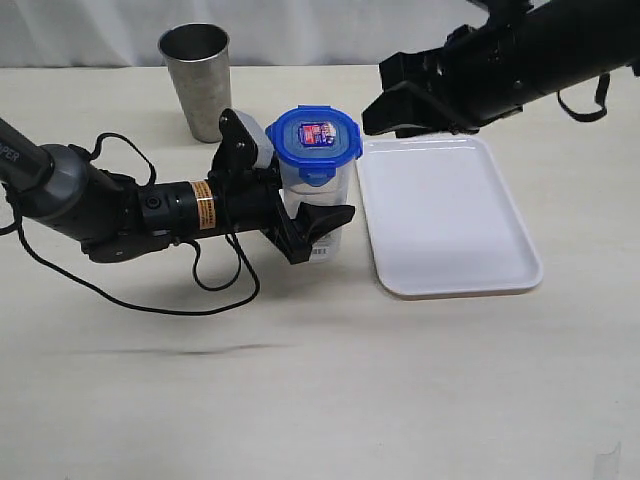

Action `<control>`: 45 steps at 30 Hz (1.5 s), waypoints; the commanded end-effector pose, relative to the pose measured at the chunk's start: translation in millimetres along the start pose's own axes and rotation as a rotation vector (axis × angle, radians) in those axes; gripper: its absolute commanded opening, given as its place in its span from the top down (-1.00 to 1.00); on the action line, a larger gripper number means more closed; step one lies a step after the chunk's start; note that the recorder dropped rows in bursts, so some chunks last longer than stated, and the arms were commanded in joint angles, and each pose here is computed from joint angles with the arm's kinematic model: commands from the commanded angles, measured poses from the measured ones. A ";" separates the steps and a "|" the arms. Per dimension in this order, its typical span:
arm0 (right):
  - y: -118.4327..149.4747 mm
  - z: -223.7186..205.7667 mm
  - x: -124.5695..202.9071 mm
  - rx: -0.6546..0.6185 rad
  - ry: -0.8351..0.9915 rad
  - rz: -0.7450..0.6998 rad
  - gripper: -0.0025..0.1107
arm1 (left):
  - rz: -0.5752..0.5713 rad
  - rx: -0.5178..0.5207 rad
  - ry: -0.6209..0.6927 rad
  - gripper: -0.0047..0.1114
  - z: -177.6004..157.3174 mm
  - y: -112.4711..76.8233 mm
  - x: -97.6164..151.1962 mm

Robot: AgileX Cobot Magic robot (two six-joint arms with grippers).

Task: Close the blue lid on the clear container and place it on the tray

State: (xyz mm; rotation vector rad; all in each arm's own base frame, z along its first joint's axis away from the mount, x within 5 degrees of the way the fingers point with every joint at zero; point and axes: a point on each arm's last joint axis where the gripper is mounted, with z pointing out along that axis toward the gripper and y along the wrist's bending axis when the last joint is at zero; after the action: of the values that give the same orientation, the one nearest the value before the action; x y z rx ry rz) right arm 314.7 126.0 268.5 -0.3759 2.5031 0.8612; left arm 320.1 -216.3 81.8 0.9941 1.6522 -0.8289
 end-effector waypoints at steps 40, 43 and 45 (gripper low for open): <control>-13.4 -16.5 -26.6 -0.180 -0.041 -0.203 0.05 | 0.434 0.175 0.071 0.92 -3.0 -16.0 4.8; 5.0 -18.6 -22.1 -0.163 0.000 -0.371 0.05 | 0.478 0.188 0.060 0.92 -3.2 -17.1 4.5; 14.8 -13.5 -18.7 -0.118 0.026 -0.450 0.05 | 0.482 0.199 0.050 0.92 -3.3 -18.3 3.8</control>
State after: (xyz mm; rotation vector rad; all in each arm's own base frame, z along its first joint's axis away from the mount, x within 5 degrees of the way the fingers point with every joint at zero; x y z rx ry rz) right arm 329.4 119.4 291.7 -0.7804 2.2819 0.9274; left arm 306.4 -220.2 86.6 1.4185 1.3062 -0.6640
